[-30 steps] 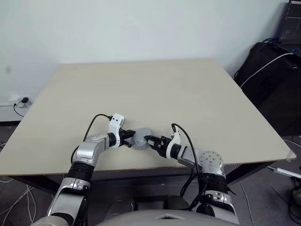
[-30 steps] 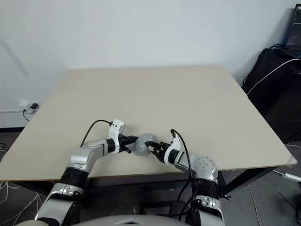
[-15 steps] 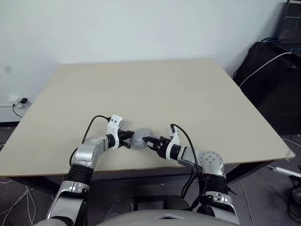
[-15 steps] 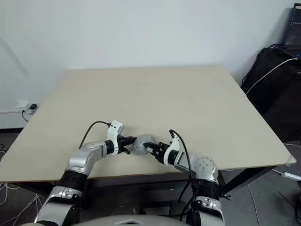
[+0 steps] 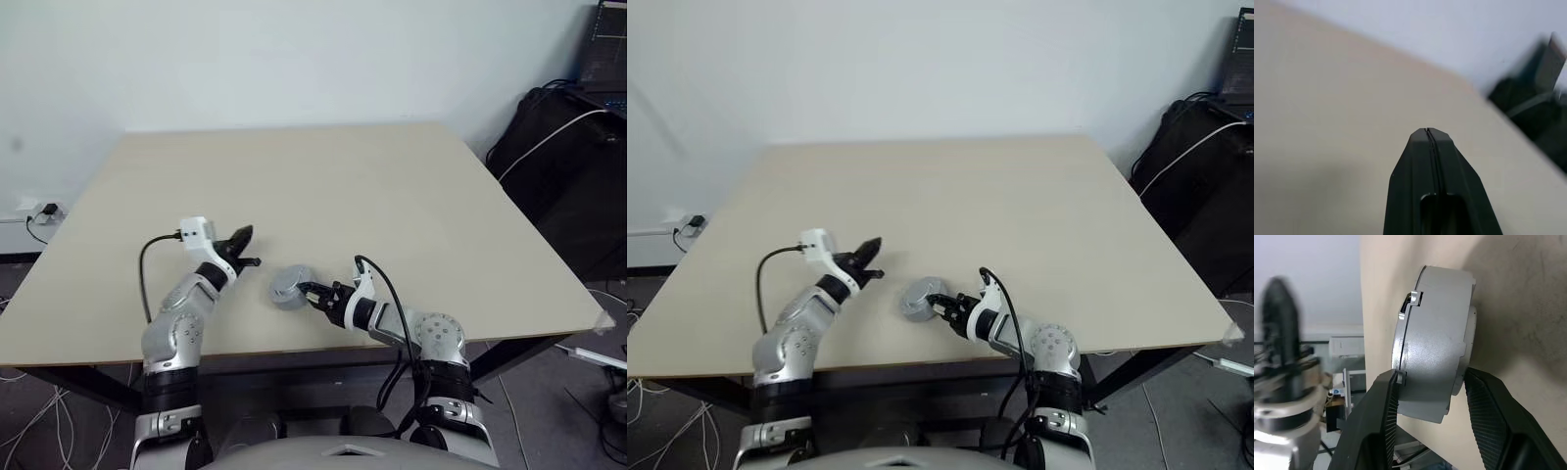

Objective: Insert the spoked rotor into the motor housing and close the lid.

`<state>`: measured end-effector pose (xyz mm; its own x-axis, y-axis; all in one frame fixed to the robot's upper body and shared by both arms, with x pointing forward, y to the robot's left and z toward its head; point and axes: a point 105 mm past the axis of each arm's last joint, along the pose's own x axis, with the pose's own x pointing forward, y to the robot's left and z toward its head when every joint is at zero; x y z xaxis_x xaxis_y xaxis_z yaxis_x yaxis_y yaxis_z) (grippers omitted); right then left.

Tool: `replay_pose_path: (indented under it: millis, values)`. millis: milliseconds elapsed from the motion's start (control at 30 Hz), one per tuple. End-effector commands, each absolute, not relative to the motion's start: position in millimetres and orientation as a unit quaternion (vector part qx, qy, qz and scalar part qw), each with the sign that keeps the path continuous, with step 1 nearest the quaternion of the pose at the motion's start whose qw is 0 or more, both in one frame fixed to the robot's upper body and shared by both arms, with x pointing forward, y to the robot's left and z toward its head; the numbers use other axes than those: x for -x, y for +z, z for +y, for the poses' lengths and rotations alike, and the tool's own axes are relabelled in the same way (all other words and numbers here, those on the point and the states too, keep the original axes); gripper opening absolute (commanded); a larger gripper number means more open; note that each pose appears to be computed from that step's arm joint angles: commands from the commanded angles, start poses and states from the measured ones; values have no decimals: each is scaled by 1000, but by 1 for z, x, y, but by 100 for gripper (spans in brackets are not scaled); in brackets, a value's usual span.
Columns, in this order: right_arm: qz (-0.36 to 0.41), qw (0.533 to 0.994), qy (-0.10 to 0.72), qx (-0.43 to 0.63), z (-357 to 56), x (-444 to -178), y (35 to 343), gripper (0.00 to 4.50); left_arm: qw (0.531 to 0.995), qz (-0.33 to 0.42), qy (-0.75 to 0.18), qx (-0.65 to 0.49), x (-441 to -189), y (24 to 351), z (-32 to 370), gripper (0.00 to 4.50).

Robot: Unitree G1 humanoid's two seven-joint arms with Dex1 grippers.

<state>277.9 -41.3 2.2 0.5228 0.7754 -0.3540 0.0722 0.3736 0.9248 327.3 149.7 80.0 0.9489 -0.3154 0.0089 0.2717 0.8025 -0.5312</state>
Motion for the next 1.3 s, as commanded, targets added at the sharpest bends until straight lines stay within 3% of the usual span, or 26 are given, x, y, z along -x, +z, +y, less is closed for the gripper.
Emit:
replay_pose_path:
  millis: [33, 233, 400, 800, 900, 1300]
  values:
    - [409, 686, 268, -538, -14, -272, 12, 178, 944, -39, -125, 302, -310, 105, 161, 0]
    - [377, 674, 295, -562, -13, -275, 28, 178, 926, 19, -109, 362, -275, 66, 157, 0]
    - [363, 669, 303, -574, -14, -276, 34, 178, 894, 31, -97, 437, -257, 51, 150, 0]
    - [307, 656, 343, -598, -16, -281, 59, 178, 815, 70, -88, 569, -235, 29, 131, 0]
    - [298, 652, 355, -600, -15, -282, 66, 178, 791, 67, -101, 600, -233, 31, 126, 58]
    - [292, 652, 372, -593, -15, -283, 74, 178, 718, 50, -136, 681, -228, 44, 113, 450]
